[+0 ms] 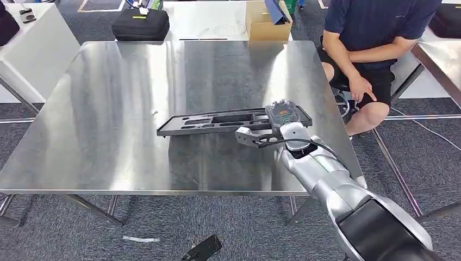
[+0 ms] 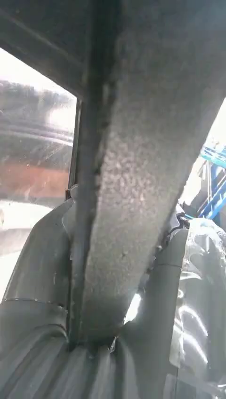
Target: Take the parts from the cabinet and place them on the table.
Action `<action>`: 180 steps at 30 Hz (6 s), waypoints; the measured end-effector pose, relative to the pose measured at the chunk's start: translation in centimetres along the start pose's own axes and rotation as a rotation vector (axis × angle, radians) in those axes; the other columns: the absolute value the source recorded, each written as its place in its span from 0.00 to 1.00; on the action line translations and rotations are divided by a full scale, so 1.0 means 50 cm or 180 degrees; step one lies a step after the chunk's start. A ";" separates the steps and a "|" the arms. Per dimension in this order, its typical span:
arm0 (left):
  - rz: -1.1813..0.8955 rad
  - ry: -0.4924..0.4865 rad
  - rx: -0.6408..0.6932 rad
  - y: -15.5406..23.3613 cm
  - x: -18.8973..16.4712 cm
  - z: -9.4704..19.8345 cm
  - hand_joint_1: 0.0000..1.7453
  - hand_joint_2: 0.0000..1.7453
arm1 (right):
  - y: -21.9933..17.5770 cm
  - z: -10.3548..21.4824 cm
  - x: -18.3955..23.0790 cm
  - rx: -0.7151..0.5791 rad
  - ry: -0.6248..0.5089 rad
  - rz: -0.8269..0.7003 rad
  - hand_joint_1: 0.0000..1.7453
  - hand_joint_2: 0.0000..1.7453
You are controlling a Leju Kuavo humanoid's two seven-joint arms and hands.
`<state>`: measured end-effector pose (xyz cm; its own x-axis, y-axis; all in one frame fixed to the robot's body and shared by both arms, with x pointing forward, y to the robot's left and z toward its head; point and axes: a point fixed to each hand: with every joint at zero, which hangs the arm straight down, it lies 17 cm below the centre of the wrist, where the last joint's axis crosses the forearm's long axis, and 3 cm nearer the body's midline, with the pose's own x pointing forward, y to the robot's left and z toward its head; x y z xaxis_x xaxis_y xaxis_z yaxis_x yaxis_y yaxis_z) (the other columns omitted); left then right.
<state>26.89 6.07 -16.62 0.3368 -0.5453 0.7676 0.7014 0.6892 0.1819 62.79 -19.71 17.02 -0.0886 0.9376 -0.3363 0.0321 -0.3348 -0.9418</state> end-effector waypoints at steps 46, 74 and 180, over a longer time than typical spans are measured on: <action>0.0074 0.0356 0.0080 0.013 -0.052 0.008 0.00 0.00 | -0.089 -0.056 -0.307 -0.0089 0.0525 -0.0404 0.00 0.00; 0.0221 0.0169 0.0210 0.025 -0.055 0.017 0.00 0.00 | -0.297 -0.044 -0.491 -0.1233 0.0862 -0.0940 0.00 0.00; 0.0600 0.0493 0.1296 0.132 -0.203 0.097 0.00 0.00 | 0.156 0.405 -0.906 -0.1859 0.2113 -0.2984 0.00 0.00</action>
<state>25.05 18.47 -20.24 0.5461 -0.4363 0.7151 0.3261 0.8970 0.2983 46.88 -66.69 24.92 0.1901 0.7145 0.6733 0.6707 0.4063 -0.6205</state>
